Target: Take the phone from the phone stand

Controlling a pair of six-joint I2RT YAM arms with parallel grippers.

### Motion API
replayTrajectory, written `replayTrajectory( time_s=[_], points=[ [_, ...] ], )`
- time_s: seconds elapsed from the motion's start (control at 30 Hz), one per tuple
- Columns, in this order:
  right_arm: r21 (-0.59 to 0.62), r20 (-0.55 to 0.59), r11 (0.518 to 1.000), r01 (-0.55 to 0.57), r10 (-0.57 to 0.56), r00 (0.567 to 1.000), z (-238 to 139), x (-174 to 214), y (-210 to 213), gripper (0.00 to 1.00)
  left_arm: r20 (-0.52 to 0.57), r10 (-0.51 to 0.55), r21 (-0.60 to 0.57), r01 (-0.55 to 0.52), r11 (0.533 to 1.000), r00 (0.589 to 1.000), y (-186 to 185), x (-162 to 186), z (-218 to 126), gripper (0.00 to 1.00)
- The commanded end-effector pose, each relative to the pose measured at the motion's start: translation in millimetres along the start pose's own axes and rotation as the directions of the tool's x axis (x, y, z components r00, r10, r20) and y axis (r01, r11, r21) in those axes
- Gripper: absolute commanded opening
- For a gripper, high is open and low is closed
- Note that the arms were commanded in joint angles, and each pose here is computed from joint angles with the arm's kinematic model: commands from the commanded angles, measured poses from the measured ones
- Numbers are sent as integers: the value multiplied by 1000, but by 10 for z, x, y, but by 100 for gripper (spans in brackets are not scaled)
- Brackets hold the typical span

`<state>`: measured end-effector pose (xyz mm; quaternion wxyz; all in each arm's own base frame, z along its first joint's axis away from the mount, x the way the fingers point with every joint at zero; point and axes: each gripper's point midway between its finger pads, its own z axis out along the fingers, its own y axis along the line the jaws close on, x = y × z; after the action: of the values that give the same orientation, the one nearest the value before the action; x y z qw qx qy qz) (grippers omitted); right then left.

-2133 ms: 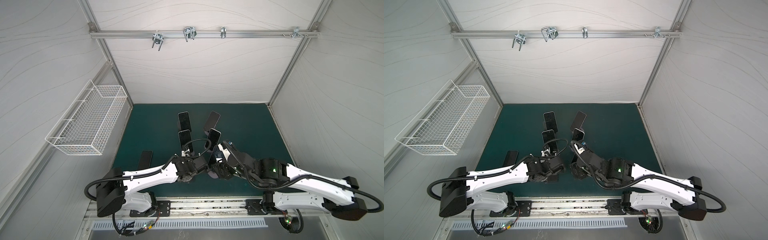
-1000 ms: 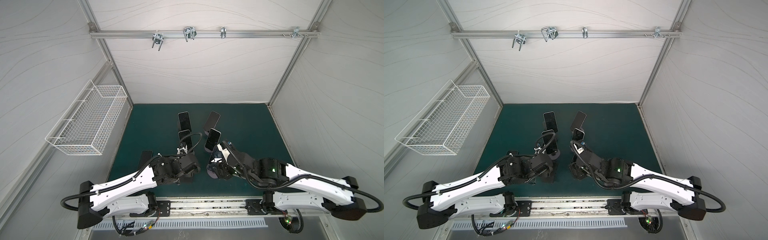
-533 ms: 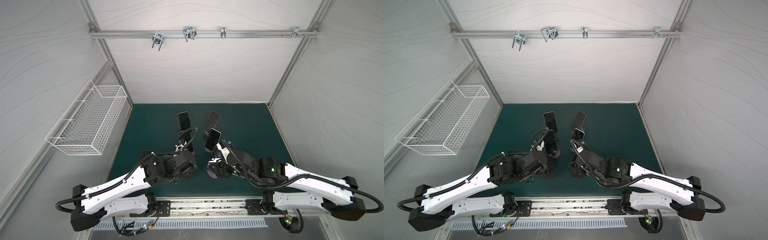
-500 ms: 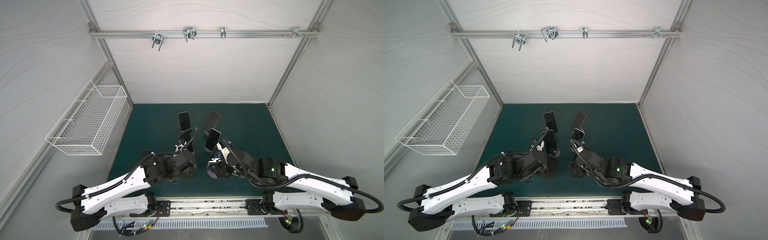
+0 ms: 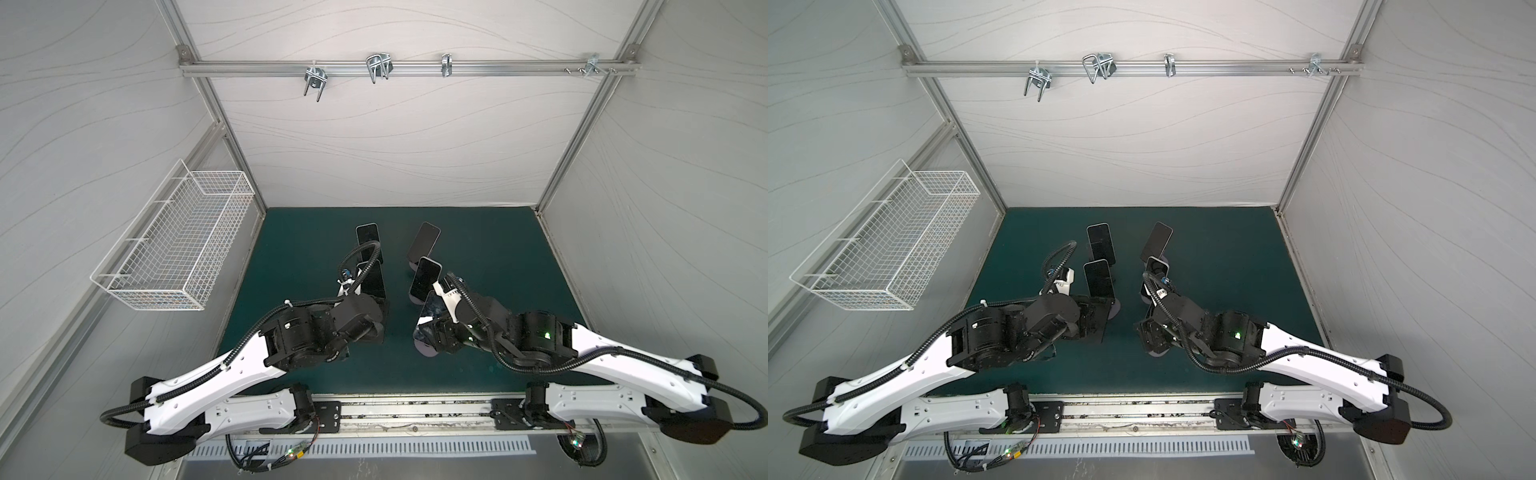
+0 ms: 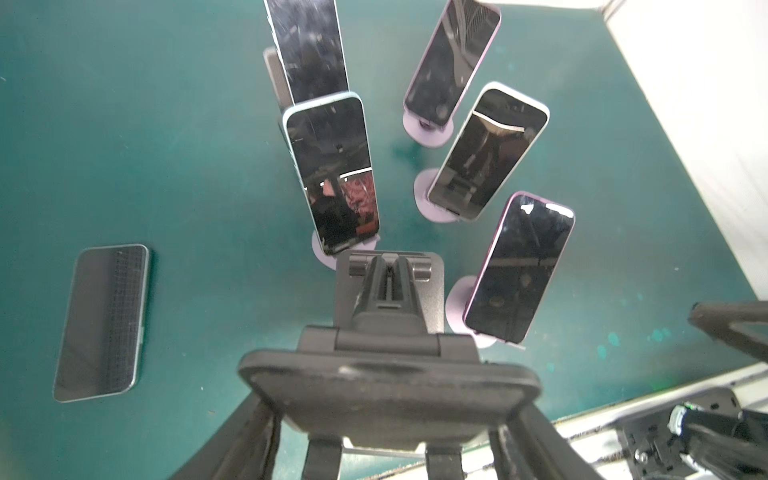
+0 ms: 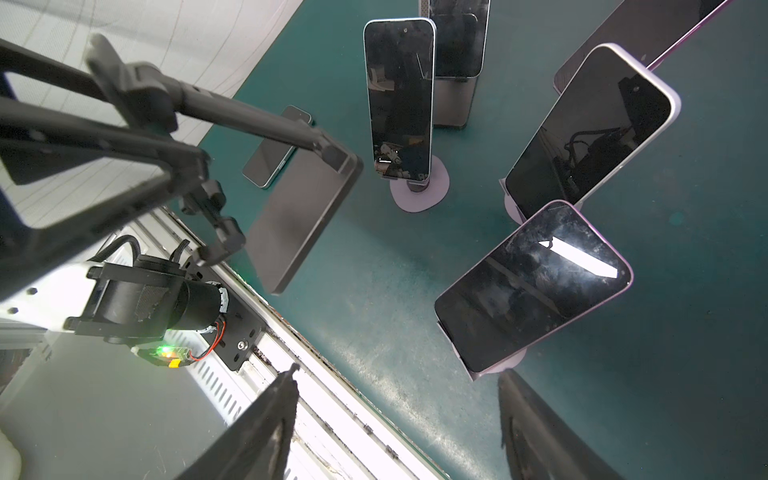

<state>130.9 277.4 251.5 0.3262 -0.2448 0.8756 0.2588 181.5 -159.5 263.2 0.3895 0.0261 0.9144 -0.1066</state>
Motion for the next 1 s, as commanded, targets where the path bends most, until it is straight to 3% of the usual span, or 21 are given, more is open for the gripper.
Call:
replayTrajectory(
  time_s=[0.0, 0.3, 0.97],
  points=[
    [-21, 18, 1000, -8, 9, 1000, -33, -85, 30, 77, 72, -48, -37, 51, 998, 996, 121, -169, -93, 56],
    [-18, 14, 1000, -22, 22, 1000, -93, -42, -24, 76, 110, -139, -13, 142, 990, 984, 223, -170, -147, 52],
    [-72, -12, 995, -74, 73, 997, -107, -27, 81, 77, 117, -145, -100, 157, 982, 982, 483, -24, -85, 49]
  ],
)
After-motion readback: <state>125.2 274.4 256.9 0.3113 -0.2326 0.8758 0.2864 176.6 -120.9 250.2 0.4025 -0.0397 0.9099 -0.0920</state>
